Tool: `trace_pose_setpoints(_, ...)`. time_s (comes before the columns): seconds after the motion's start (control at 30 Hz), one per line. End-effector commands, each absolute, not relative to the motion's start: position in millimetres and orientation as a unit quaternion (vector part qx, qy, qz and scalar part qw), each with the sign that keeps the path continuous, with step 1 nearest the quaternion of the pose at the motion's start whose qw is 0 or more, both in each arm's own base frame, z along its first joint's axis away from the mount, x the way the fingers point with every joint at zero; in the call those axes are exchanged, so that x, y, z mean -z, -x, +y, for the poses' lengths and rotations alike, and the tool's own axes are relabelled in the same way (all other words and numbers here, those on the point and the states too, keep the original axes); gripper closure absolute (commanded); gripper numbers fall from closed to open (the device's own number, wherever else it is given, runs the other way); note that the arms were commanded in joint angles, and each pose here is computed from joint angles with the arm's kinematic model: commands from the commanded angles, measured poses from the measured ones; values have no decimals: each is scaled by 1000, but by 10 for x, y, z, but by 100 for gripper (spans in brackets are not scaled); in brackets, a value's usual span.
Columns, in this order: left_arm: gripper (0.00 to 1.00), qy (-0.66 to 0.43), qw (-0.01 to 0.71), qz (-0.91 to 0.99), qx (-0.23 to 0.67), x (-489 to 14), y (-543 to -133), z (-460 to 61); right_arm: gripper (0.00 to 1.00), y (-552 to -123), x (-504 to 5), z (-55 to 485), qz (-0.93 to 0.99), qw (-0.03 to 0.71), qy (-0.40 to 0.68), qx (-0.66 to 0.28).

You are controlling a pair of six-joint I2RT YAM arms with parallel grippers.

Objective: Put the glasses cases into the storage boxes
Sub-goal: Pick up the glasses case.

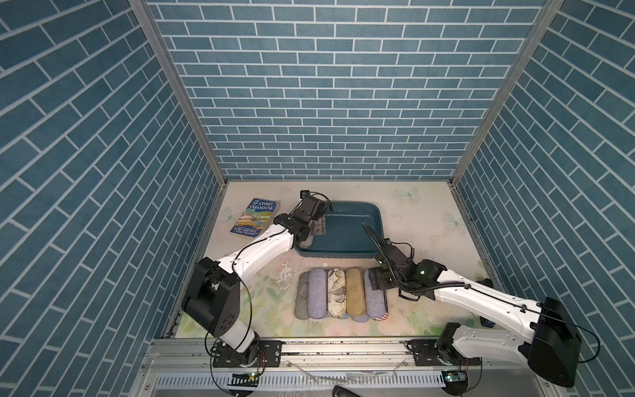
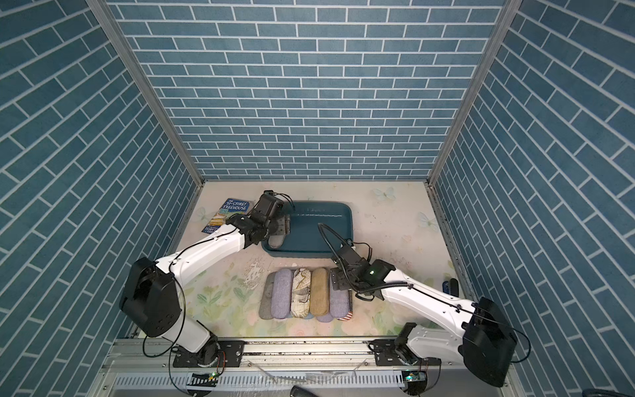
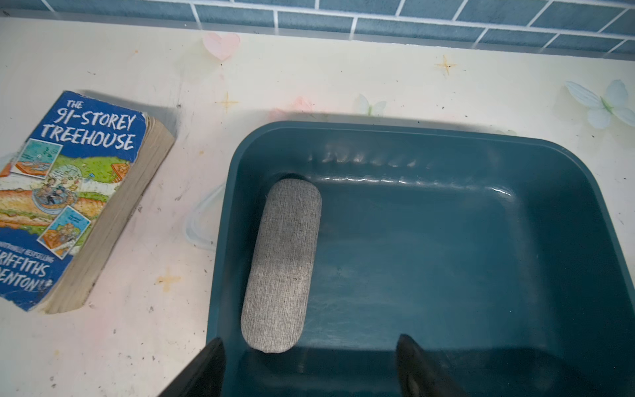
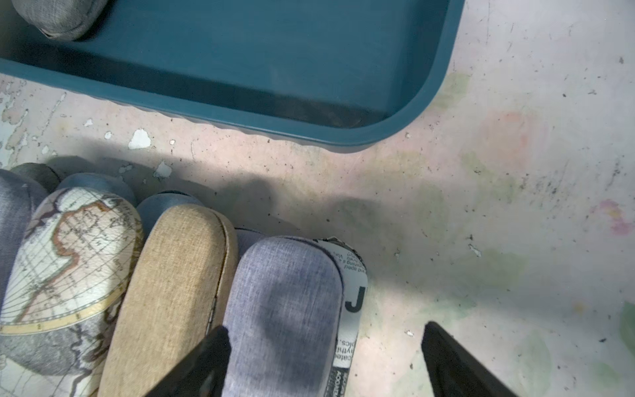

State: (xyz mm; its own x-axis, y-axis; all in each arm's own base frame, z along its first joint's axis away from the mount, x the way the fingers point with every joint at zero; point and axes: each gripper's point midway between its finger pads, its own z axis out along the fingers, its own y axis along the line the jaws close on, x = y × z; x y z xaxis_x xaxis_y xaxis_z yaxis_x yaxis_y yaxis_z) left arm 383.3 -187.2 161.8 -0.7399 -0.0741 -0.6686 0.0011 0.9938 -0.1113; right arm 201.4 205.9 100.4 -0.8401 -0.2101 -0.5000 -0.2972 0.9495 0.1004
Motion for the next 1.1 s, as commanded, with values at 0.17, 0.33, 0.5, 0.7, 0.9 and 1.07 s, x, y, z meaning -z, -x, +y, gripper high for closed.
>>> trace_pose_setpoints(0.17,21,28,363,929,66,-1605,-3775,-1859,15,-1953,-977,2116,961,238,130,-51)
trace_pose_setpoints(0.33,21,24,363,930,60,-1588,-3782,-1849,15,-1892,-956,2167,962,230,139,-38)
trace_pose_setpoints(0.5,21,19,364,929,55,-1587,-3791,-1846,16,-1856,-893,2177,965,220,143,-19)
trace_pose_setpoints(0.7,21,16,361,931,57,-1563,-3793,-1851,19,-1861,-833,2174,967,213,140,-2)
trace_pose_setpoints(0.9,21,15,358,932,55,-1524,-3778,-1844,21,-1873,-795,2216,968,208,137,-1)
trace_pose_setpoints(1.07,21,16,359,932,53,-1532,-3766,-1824,21,-1862,-764,2246,970,200,135,-2)
